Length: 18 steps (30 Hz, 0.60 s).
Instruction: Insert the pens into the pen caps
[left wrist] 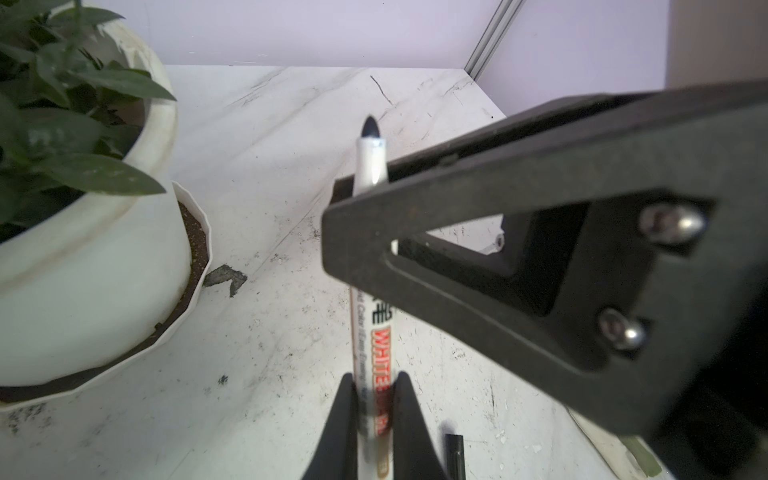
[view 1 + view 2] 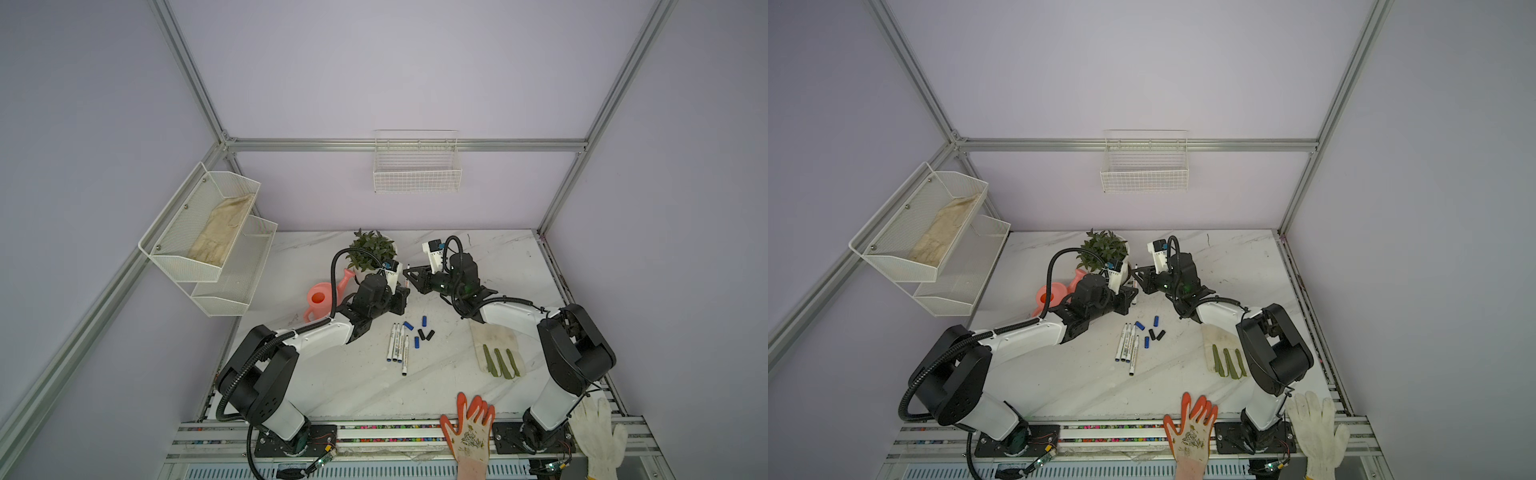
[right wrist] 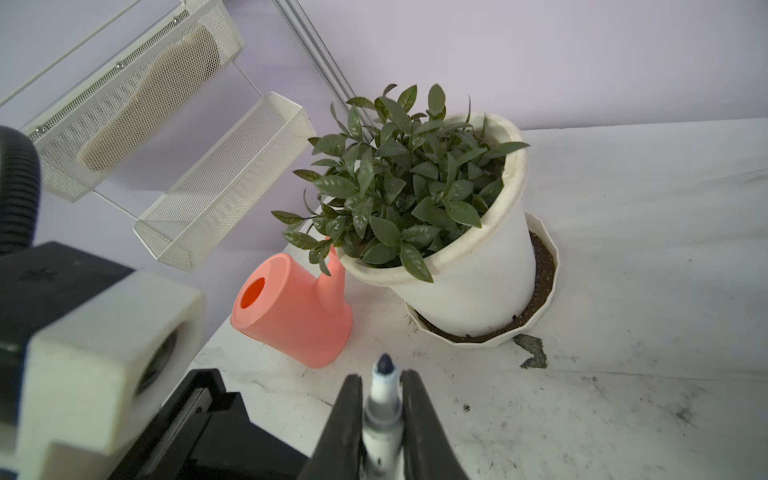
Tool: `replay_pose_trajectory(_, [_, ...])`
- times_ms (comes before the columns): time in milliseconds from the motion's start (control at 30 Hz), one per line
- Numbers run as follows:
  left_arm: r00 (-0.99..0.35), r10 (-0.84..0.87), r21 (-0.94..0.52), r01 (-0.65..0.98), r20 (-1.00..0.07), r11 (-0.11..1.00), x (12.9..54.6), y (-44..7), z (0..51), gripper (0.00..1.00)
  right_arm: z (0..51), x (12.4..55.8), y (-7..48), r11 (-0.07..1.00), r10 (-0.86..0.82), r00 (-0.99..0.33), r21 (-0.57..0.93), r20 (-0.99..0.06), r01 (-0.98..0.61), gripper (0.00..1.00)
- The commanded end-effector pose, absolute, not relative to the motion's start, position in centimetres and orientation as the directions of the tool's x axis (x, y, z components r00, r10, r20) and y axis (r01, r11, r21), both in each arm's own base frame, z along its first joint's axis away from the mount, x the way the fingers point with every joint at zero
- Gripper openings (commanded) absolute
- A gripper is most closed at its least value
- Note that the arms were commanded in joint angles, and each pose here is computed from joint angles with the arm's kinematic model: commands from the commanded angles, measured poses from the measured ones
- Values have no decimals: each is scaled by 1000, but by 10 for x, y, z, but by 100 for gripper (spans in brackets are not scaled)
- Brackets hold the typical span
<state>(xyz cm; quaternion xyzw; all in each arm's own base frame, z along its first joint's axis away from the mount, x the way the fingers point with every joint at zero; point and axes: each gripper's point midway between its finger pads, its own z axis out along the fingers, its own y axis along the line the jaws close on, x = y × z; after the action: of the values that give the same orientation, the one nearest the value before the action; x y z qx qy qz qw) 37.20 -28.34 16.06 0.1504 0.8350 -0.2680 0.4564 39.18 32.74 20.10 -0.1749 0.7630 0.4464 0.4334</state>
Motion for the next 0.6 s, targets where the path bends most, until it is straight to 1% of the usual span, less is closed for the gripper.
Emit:
replay_pose_trajectory(0, [-469, -16, -287, 512, -883, 809, 373, -281, 176, 0, 196, 381, 335, 490, 93, -587, 550, -804, -676, 10])
replay_pose_trajectory(67, [-462, -17, -283, 513, -887, 811, 373, -280, 177, 0, 195, 379, 336, 487, 85, -595, 554, -799, -675, 2])
replay_pose_trajectory(100, [-461, -19, -282, 510, -887, 812, 374, -280, 177, 0, 194, 379, 336, 486, 82, -596, 555, -798, -675, 0])
replay_pose_trajectory(200, [-452, -25, -284, 516, -892, 808, 373, -280, 180, 0, 196, 377, 336, 481, 83, -597, 556, -798, -678, 0])
replay_pose_trajectory(233, [-454, -24, -287, 522, -891, 803, 372, -281, 179, 3, 197, 377, 335, 481, 84, -595, 556, -799, -678, 0])
replay_pose_trajectory(267, [-453, -22, -288, 527, -891, 799, 371, -282, 179, 14, 198, 377, 335, 479, 84, -593, 555, -801, -681, 0])
replay_pose_trajectory(300, [-455, -23, -289, 526, -890, 800, 372, -282, 179, 21, 199, 376, 335, 476, 85, -594, 557, -800, -681, 0])
replay_pose_trajectory(367, [-461, -29, -301, 528, -887, 794, 373, -282, 178, 44, 203, 376, 335, 467, 90, -594, 561, -799, -683, 0])
replay_pose_trajectory(400, [-466, -29, -305, 530, -884, 791, 373, -282, 177, 50, 205, 376, 335, 463, 92, -596, 564, -798, -683, 0])
replay_pose_trajectory(467, [-476, -32, -318, 535, -879, 783, 375, -282, 176, 56, 209, 375, 335, 455, 94, -593, 565, -799, -689, 0])
replay_pose_trajectory(567, [-498, -44, -349, 538, -866, 767, 379, -282, 174, 55, 213, 376, 334, 451, 99, -589, 564, -802, -692, 0])
